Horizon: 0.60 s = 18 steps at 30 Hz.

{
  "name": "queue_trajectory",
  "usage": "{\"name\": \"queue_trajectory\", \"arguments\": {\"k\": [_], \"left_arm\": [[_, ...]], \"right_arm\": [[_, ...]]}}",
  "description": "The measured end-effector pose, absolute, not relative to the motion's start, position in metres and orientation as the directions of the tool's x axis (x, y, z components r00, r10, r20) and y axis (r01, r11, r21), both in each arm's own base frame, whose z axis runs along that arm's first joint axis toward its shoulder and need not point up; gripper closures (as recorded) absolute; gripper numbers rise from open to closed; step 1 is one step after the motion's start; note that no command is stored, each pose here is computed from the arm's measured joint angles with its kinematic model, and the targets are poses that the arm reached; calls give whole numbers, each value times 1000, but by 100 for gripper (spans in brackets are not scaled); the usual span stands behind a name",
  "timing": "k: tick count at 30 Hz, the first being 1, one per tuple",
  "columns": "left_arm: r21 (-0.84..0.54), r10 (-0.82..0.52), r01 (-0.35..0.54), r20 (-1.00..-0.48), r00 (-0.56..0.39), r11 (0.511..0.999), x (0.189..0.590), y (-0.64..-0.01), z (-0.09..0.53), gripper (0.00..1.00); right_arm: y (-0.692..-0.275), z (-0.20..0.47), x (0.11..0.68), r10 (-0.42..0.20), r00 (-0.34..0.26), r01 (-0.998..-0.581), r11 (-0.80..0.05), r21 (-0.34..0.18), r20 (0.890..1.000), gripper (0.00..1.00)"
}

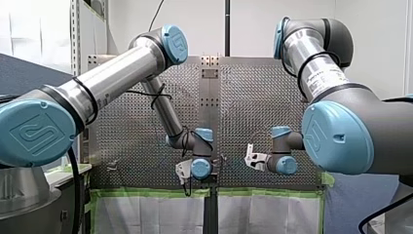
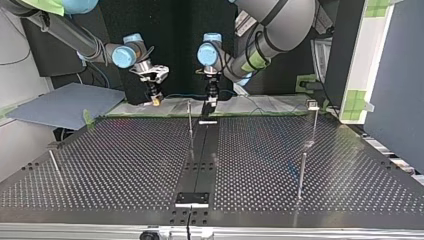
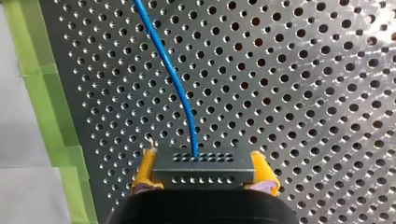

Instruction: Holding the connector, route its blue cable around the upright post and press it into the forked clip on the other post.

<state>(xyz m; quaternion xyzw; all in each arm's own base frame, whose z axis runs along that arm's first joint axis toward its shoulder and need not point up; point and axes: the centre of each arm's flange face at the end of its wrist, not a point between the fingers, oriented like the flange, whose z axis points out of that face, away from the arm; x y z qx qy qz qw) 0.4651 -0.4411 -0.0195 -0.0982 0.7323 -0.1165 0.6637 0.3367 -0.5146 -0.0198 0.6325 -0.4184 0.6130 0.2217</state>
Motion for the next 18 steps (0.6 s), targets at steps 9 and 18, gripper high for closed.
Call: {"name": "queue_trajectory", "arguments": {"k": [9,18], "left_arm": [[-234,-236,-35,-969,-68,972,466,-437,-18,0],[-193,-190,28,-978,-84,981,467,-443,-18,0]], "right_arm": [[-519,-19,333,-254,-112,-803,-547,-238,961,100],[-519,-19,332,-257,-112,-804,-545,-239,960,100]]}}
